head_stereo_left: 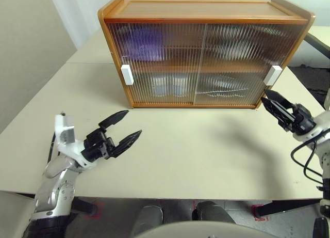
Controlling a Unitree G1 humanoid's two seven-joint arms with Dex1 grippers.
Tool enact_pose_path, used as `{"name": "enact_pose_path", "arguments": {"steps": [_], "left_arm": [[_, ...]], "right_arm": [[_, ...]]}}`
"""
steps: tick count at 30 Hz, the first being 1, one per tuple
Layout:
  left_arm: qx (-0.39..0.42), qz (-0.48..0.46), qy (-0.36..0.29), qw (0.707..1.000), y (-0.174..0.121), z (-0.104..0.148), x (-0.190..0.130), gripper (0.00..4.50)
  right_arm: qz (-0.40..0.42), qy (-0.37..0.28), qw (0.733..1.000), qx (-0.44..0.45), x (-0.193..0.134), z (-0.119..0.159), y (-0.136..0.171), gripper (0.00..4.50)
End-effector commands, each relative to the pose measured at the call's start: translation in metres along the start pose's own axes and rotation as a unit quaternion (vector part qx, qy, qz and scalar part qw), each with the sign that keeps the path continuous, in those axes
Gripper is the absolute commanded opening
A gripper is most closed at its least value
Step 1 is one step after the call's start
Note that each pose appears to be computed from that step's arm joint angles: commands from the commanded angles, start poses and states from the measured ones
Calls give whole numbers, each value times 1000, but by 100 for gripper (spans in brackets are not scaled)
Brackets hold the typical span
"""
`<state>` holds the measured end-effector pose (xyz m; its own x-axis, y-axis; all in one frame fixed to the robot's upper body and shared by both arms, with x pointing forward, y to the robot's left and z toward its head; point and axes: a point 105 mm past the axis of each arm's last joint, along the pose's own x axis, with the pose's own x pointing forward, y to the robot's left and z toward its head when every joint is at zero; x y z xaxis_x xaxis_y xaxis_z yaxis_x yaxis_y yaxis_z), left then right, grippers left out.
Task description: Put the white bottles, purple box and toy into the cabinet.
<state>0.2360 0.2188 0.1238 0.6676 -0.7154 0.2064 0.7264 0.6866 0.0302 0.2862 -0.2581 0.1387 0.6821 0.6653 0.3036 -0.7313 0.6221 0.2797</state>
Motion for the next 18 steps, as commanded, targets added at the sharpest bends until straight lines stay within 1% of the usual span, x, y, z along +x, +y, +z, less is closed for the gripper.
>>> {"name": "enact_pose_path", "arguments": {"steps": [1,4,5,7,8,10,13,18], "left_arm": [[16,62,5,998,15,0,-20,450],[31,124,20,992,32,-3,-35,450],[40,159,48,985,43,-10,-43,450],[61,217,98,969,61,-22,-57,450],[69,244,106,961,69,-25,-62,450],[79,290,109,947,83,-25,-69,450],[87,340,98,931,94,-24,-73,450],[111,382,94,913,104,-19,-76,450]], "right_arm": [[-41,4,999,-30,-18,-6,-15,447],[-95,10,994,-55,-35,-9,-34,447],[-133,23,989,-68,-45,-11,-47,447],[-174,41,980,-90,-60,-13,-61,447],[-196,47,975,-98,-66,-13,-68,447],[-221,40,969,-107,-72,-9,-76,447],[-258,26,959,-116,-85,-2,-86,447],[-283,31,951,-120,-104,4,-92,447]]}}
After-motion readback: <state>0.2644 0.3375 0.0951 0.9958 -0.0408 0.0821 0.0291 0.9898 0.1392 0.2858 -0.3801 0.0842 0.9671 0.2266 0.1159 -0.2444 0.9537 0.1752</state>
